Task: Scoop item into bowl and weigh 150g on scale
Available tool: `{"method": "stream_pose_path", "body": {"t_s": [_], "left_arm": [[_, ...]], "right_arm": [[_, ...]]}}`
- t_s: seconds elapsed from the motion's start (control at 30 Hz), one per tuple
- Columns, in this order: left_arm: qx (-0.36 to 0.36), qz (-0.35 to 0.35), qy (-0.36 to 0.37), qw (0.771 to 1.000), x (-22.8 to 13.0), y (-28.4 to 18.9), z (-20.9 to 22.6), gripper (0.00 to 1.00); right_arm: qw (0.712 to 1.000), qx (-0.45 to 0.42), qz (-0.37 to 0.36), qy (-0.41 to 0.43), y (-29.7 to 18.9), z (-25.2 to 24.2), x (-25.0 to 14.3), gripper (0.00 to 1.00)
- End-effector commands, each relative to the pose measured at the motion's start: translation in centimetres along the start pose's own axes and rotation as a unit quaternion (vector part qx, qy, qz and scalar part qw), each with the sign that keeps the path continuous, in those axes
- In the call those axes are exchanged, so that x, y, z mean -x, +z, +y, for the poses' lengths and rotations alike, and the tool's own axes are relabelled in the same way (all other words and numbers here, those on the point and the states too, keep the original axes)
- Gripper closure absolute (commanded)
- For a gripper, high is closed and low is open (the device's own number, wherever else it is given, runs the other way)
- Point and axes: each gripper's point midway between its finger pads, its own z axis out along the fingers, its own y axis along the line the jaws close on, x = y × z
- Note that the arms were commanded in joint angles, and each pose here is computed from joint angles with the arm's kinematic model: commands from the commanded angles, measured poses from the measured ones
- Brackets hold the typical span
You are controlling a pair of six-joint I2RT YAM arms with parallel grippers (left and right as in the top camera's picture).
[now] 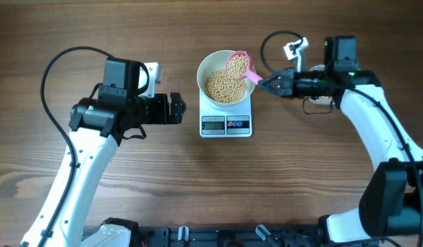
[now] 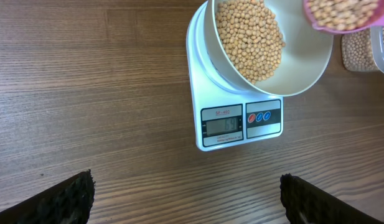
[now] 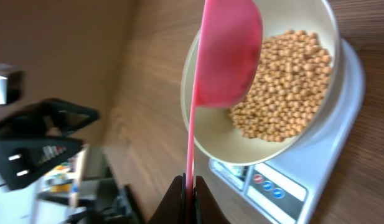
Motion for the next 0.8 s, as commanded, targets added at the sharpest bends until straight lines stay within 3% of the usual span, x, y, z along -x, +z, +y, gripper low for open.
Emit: {"method": "stream_pose_path", "body": {"t_s": [0.0,0.3,0.77], "left_arm": [[-0.003,-0.011,-0.002,1.0,0.7,-0.5,-0.2,0.0],[-0.003,-0.01,-0.002,1.0,0.7,-0.5,-0.2,0.0],[-0.003,-0.009,-0.003,1.0,0.6,-0.5,-0.1,0.0]], "right_arm": [[0.996,-0.076,-0.02,-0.034,-0.1,0.1,0.6,0.96],[0.985,-0.113,-0.001,-0.133,1.9,1.9,-0.4,0.96],[0.962,-0.206,-0.004,-0.177,3.1,1.9,0.0,0.96]]}}
